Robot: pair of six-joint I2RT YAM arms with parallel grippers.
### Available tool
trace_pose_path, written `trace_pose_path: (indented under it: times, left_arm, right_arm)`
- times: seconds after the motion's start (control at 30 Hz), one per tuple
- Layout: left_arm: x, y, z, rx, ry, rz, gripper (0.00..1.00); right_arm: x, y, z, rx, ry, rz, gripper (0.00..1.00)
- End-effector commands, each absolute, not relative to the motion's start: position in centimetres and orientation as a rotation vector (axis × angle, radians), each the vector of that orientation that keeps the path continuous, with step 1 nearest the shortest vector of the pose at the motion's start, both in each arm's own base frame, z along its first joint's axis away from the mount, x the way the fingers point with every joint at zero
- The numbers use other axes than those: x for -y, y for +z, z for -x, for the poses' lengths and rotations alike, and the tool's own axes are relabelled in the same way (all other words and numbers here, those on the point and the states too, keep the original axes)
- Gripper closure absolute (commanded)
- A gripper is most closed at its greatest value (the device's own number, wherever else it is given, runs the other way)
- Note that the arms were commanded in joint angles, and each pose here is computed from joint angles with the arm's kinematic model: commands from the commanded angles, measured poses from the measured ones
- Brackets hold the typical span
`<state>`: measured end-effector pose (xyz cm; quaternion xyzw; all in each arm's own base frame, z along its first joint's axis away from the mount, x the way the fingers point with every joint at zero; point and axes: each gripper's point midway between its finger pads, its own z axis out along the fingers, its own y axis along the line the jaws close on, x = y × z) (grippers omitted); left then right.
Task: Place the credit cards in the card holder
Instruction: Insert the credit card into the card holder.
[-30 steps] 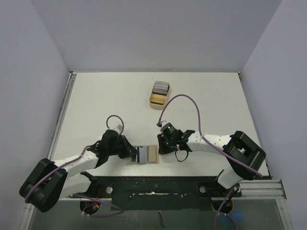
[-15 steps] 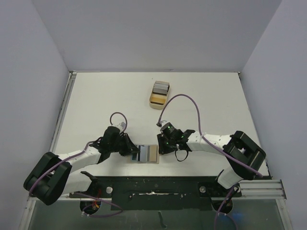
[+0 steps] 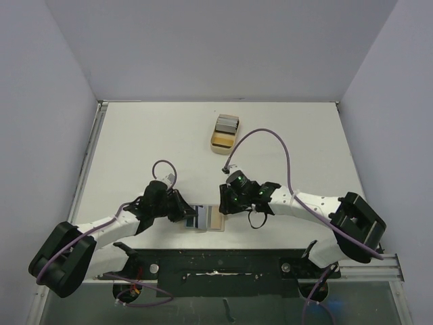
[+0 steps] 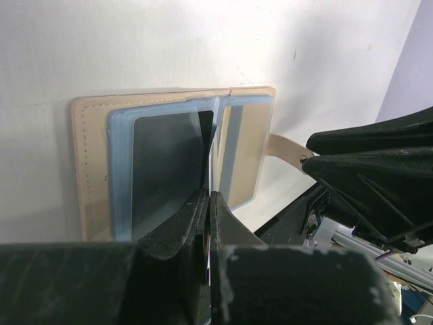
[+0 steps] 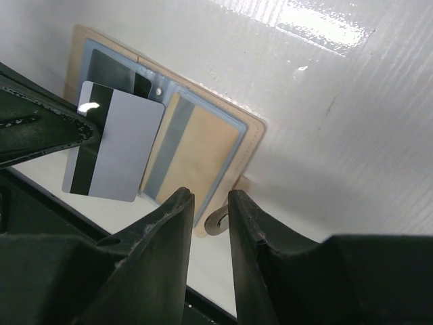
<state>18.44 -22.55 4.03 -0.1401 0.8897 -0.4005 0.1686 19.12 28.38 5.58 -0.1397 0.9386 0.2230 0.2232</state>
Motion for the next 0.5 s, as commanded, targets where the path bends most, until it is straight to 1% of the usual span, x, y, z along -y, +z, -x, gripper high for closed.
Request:
trace_pose_path:
  times: [0.0, 0.07, 0.37, 0.47]
  left_arm:
    - [23.0, 5.1, -19.1, -2.473, -1.177, 0.383, 1.0]
    - [23.0, 5.1, -19.0, -2.471, -1.184, 0.379, 1.0]
    - [23.3, 6.0, -19.4, -2.445, -1.196, 0.313, 1.0]
    - [23.3, 6.3, -19.7, -2.436, -1.182, 0.275, 1.0]
  right_arm:
    - [-30.4, 7.4, -20.3, -2.522, 0.665, 0.347, 0.72]
    - [-30.6, 6.9, -20.4, -2.535, 0.656, 0.352, 0.74]
    - [-30.1, 3.4, -20.4, -2.607, 0.555, 0.382, 0.78]
    - [-29.6, 2.1, -20.1, -2.636, 0.517, 0.393, 0.81]
